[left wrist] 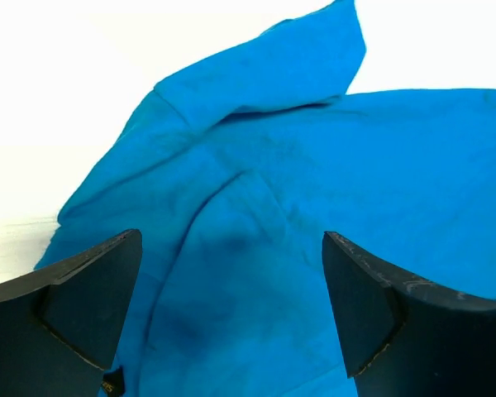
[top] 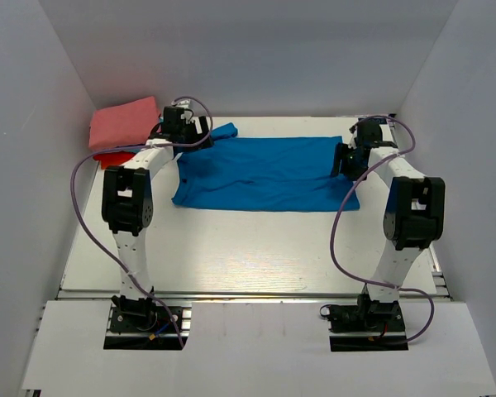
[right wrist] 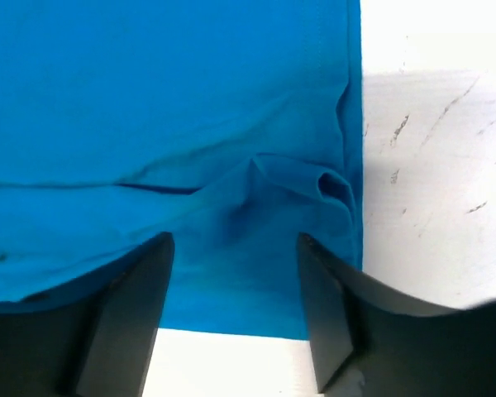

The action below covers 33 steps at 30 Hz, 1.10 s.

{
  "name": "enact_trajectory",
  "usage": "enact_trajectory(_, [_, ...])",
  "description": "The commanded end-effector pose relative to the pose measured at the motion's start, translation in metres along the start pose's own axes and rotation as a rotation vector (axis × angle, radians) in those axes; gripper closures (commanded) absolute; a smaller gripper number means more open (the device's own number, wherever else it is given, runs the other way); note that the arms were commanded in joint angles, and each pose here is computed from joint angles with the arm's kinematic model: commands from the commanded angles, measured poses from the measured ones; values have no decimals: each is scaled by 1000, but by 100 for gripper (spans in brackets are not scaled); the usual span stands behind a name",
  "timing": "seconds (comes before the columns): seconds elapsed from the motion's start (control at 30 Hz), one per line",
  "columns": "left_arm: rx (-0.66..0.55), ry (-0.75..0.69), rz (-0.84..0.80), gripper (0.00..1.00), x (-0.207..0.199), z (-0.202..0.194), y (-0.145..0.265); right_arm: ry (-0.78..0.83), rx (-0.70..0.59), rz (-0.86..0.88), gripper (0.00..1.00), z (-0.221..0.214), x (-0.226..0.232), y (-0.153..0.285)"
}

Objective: Fold and stack the t-shirts
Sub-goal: Fold the flattened tshirt in 1/3 of the way

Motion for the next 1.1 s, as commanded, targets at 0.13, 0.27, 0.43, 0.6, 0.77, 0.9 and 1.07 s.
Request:
enact_trajectory(0.13, [-23, -20, -195, 0, -45, 17, 64, 16, -160, 21, 10, 28, 11, 43])
enact_trajectory(0.27, [48, -34, -225, 0, -41, -29, 84, 11, -150, 88, 10, 6, 22, 40])
enact_trajectory(0.43, [154, 35, -239, 0, -24, -79, 81, -30, -87, 139, 10, -10, 31, 19])
enact_trajectory(0.6, [255, 101, -212, 0, -3, -117, 76, -108, -19, 149, 10, -34, 33, -3])
enact_trajectory(0.77, [353, 158, -119, 0, 26, -165, 81, -178, 87, 154, 10, -80, 36, -16])
enact_trajectory(0.9, [450, 202, -38, 0, 44, -201, 108, -240, 152, 89, 10, -121, 35, -1])
enact_trajectory(1.07, [475, 230, 66, 0, 64, -240, 170, -308, 249, 78, 10, -202, 47, 29])
Point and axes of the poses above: each gripper's point midway between its finger pads, its own y axis back along the fingers, its own x axis along the line the jaws close on, z = x × y, the point moved 3 cm from there along y, back along the fingers, and after that the axes turned 13 degrees about y, right-handed, at the moved point
